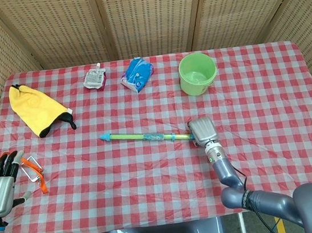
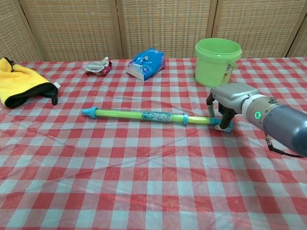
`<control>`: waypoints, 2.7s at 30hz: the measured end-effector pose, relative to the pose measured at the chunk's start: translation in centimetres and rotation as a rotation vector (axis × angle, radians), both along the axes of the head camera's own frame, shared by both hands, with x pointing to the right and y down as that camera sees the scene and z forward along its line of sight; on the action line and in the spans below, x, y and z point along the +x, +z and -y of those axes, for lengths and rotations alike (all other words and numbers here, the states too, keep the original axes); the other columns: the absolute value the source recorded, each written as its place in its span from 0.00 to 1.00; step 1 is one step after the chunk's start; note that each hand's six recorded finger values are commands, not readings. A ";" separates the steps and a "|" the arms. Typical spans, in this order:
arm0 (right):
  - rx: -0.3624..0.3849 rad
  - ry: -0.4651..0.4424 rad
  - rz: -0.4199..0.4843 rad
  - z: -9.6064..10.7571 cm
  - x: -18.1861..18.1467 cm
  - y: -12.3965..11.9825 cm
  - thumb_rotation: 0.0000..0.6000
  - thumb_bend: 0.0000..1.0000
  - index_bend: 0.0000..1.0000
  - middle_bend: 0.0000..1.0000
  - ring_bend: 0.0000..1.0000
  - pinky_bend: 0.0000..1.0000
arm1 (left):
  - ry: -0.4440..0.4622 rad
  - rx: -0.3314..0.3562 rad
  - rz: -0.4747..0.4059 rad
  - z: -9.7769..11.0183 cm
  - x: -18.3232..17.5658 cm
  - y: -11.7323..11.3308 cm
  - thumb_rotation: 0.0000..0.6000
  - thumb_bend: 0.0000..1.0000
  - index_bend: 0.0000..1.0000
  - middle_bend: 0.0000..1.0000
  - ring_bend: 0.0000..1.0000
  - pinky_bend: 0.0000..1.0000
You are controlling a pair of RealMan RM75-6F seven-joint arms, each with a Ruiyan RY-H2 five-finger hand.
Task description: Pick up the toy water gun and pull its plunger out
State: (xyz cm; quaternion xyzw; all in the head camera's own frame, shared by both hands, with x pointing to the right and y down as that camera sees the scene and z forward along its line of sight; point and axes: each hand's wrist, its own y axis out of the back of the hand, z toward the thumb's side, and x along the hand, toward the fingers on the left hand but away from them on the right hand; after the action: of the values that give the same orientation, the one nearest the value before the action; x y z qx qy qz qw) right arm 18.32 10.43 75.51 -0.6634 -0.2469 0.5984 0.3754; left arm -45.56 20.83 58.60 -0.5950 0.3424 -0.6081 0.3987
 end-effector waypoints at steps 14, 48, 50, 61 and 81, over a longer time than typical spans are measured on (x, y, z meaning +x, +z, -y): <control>0.006 0.003 0.020 0.2 0.7 0.0 1.00 0.51 0.67 1.00 0.96 0.74 | 0.018 -0.009 0.001 -0.1 0.8 0.2 1.00 0.04 0.00 0.00 0.00 0.00; 0.045 0.022 0.101 1.7 -1.6 -4.3 1.00 0.53 0.77 1.00 0.97 0.74 | 0.179 -0.055 -0.013 4.9 7.6 0.4 1.00 0.04 0.00 0.00 0.00 0.00; 0.047 0.022 0.102 1.8 -1.6 -4.4 1.00 0.53 0.77 1.00 0.97 0.74 | 0.181 -0.054 -0.011 5.0 7.6 0.4 1.00 0.04 0.00 0.00 0.00 0.00; 0.067 0.060 0.162 2.6 -2.7 -6.1 1.00 0.54 0.78 1.00 0.98 0.74 | 0.202 -0.060 -0.029 7.1 9.4 0.4 1.00 0.05 0.00 0.00 0.00 0.00; 0.069 0.120 0.187 2.9 -3.4 -7.6 1.00 0.54 0.79 1.00 0.98 0.74 | 0.187 -0.010 -0.146 11.1 19.3 4.0 1.00 0.23 0.23 0.00 0.00 0.00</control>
State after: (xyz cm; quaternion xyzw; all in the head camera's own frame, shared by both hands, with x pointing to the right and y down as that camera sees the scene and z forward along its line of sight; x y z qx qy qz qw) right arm 14.91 7.49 67.88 -0.6869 -0.3404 0.5465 0.3371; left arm -26.31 9.69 62.57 -0.6689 0.3103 -0.5251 0.4249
